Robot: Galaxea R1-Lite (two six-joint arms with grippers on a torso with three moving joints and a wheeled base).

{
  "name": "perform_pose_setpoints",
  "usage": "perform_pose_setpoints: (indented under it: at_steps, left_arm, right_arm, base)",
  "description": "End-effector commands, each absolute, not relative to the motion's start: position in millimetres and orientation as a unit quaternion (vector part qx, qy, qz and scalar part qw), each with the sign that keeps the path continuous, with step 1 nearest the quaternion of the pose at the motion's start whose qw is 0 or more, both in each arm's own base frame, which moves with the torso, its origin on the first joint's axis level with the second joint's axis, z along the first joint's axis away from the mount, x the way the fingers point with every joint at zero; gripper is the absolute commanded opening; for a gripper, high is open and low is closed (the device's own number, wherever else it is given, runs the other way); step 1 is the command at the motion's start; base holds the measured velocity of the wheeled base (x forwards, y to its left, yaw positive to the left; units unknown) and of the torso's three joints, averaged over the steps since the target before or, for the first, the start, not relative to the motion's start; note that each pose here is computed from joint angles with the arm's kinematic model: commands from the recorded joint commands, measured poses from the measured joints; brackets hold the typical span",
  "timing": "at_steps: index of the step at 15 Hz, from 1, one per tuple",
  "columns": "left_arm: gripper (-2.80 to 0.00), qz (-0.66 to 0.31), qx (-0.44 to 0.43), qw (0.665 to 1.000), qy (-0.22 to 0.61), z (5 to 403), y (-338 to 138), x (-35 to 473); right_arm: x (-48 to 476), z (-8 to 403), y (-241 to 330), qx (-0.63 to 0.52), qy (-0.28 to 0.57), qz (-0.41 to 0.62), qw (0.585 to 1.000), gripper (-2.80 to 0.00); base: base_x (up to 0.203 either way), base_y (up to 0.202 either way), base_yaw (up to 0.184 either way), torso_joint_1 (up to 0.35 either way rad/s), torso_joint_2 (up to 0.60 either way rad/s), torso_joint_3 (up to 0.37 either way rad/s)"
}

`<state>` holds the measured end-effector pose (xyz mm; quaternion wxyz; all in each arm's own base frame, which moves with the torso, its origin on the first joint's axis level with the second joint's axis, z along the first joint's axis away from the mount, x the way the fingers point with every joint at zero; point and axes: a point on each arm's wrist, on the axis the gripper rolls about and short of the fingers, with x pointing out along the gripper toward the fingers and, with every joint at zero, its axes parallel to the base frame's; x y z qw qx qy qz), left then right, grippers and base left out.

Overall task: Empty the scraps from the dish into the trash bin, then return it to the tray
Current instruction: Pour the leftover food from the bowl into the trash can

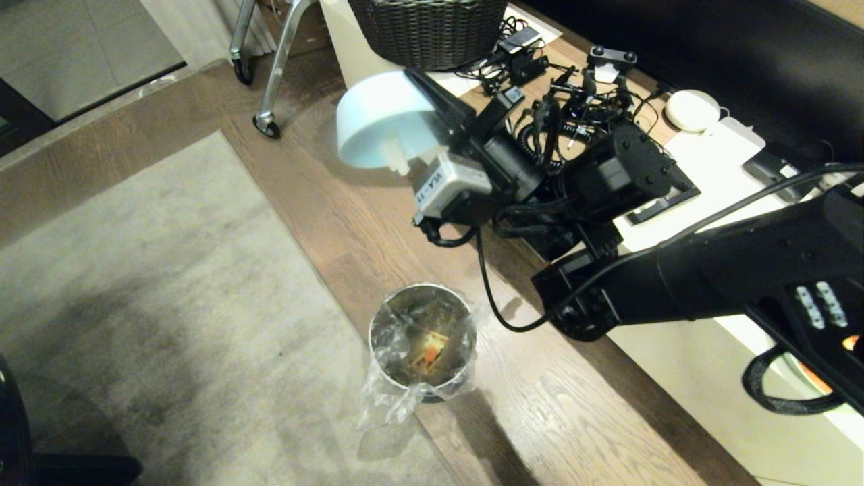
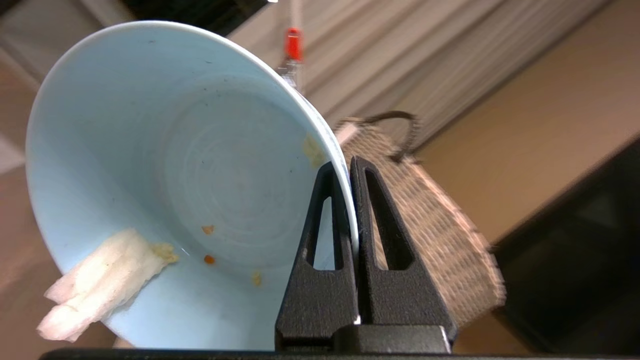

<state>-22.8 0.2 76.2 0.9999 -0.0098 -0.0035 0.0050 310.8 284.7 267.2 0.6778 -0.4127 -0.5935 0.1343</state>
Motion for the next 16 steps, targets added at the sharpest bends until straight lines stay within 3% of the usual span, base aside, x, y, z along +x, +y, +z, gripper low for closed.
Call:
perform_pose_setpoints:
  at_steps: [1, 16]
  left_arm:
    - [-2.8, 0.005, -0.01, 1.0, -0.004, 76, 0, -23]
    - [-2.8, 0.005, -0.011, 1.0, -0.004, 76, 0, -23]
  right_arm:
    - [309, 269, 282, -0.407, -0.607, 0.117, 0.672, -2.8]
    - [296, 290, 276, -0.393, -0.619, 0.097, 0.673, -2.8]
  base:
    - [0.0, 0.0, 0.0, 0.0, 0.0, 0.0]
    - [0.0, 0.0, 0.0, 0.0, 0.0, 0.0]
